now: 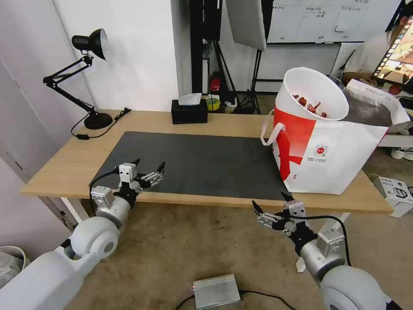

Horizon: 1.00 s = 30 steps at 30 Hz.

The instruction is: Pick up the trash from the table and place it into the takeout bag.

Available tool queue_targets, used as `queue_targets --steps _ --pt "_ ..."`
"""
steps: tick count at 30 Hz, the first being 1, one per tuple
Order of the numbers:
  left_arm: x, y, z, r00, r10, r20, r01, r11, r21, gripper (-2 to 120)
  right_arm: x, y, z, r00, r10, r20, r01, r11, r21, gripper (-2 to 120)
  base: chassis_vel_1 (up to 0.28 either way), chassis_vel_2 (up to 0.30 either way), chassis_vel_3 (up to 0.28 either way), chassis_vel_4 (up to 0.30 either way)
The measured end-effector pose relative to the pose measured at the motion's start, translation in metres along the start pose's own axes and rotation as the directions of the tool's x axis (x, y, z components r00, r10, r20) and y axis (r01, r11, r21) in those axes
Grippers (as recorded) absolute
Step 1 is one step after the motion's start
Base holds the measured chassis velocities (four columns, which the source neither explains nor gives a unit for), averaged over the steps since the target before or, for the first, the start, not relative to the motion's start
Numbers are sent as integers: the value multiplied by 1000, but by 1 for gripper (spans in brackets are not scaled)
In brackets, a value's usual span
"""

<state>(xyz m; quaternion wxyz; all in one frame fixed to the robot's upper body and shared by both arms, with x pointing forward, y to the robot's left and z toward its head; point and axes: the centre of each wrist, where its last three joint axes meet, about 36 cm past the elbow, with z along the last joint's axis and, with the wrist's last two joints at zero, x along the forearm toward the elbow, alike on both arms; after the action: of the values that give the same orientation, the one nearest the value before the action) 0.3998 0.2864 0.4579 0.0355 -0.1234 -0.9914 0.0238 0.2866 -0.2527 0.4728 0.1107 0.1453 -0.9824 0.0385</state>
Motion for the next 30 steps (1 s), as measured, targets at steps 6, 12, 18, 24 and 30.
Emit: queue_targets --steps 6,12,18,24,30 --pt "18 9 7 998 -62 -30 61 998 -11 100 0 0 0 1000 0 0 0 1000 0 100 0 0 0 0" --pt "31 16 9 995 -89 -43 89 996 -16 100 0 0 0 1000 0 0 0 1000 0 100 0 0 0 0" --pt "44 20 14 991 -117 -62 116 993 -21 100 0 0 0 1000 0 0 0 1000 0 100 0 0 0 0" --pt "54 25 15 988 -137 -72 135 991 -24 100 0 0 0 1000 0 0 0 1000 0 100 0 0 0 0" --pt "59 22 15 988 -134 -78 133 991 -17 100 0 0 0 1000 0 0 0 1000 0 100 0 0 0 0"
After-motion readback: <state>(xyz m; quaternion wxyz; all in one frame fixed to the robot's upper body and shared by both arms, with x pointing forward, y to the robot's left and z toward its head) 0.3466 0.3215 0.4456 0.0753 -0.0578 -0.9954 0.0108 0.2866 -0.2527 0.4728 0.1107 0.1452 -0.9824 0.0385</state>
